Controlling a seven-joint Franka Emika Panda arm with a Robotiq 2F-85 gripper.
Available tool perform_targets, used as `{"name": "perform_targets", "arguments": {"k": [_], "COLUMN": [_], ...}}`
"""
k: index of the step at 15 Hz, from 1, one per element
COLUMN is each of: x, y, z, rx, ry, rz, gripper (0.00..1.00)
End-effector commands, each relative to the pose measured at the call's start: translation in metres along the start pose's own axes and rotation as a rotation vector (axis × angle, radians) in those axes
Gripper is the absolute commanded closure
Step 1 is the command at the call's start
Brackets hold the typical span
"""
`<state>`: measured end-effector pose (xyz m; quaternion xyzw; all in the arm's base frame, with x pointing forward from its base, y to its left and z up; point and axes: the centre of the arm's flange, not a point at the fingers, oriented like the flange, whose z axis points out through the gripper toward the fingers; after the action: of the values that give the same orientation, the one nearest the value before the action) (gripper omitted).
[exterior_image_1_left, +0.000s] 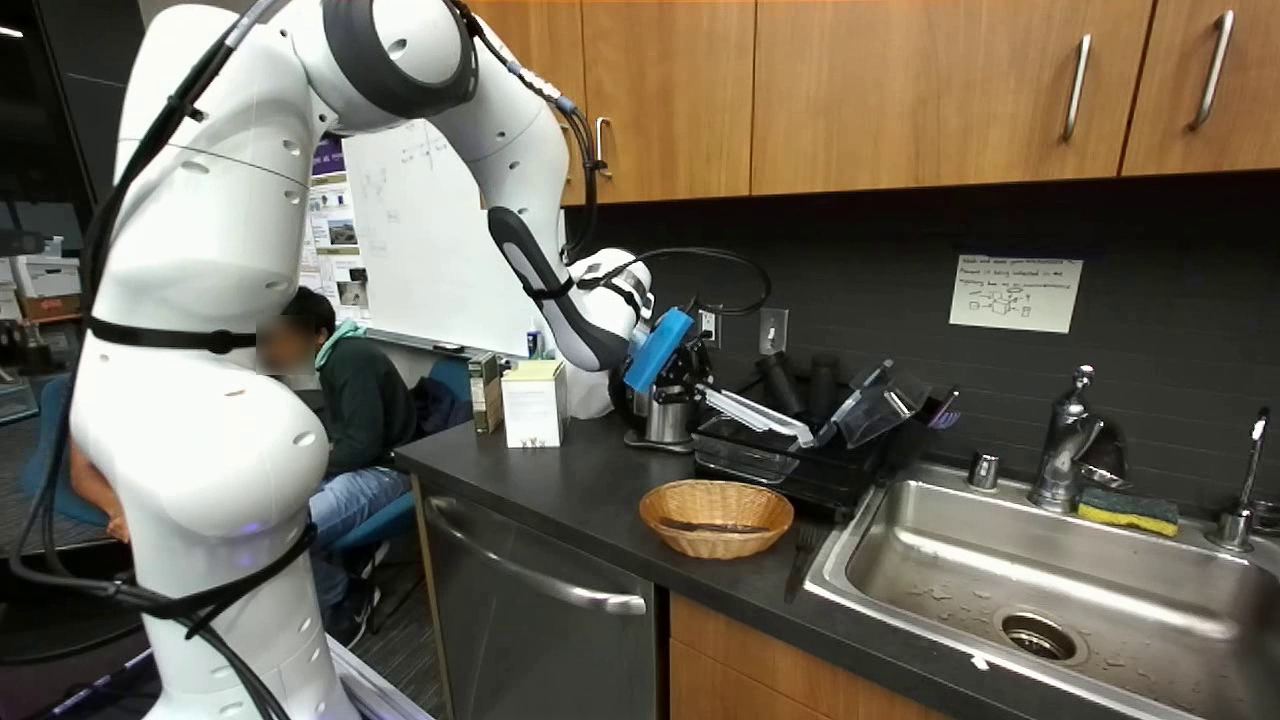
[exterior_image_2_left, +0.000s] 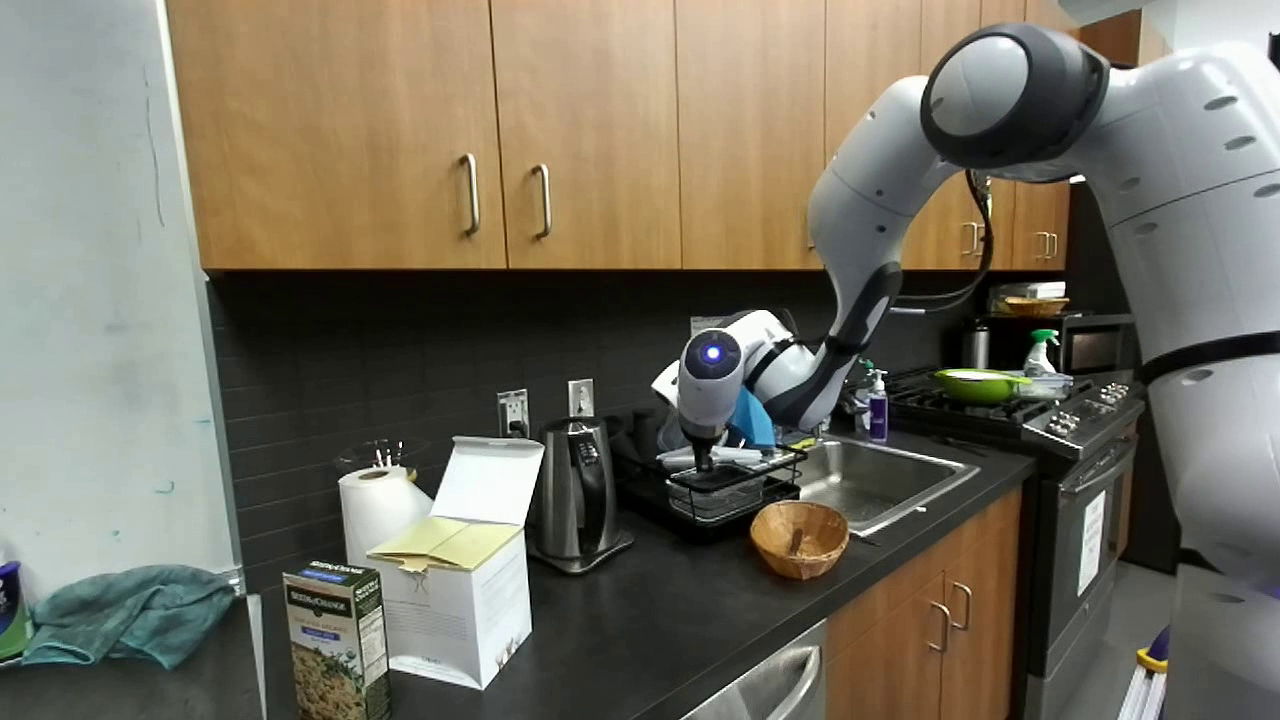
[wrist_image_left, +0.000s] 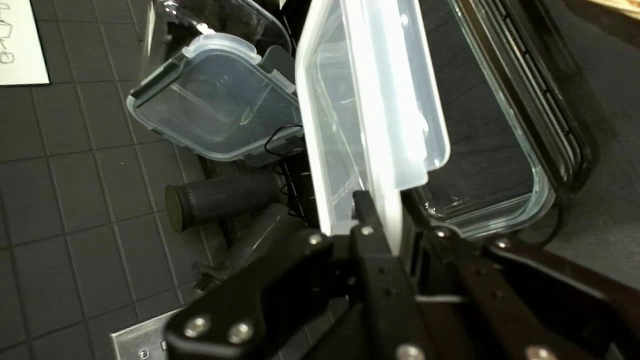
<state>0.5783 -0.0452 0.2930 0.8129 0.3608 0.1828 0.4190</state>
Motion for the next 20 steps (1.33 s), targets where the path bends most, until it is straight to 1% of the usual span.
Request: {"name": "perform_targets", "arguments": {"k": [1,5,11,16,20], "x": [-0.015,-0.024,-0.037,-0.043,-0.045], "y": [-0.003,-0.001,0.005,-0.001,-0.005], "z": [-0.012,-0.012,-0.009,-0.012,-0.012], "rx": [0.001,0.024,0.024,0.020,0.015], "ry": [0.048,0.063,0.088,0.122,0.127], "rz": [0.031,0.033,0.004,-0.050,-0.070], "gripper": [0.96,0.96,0.96,0.96,0.96]}}
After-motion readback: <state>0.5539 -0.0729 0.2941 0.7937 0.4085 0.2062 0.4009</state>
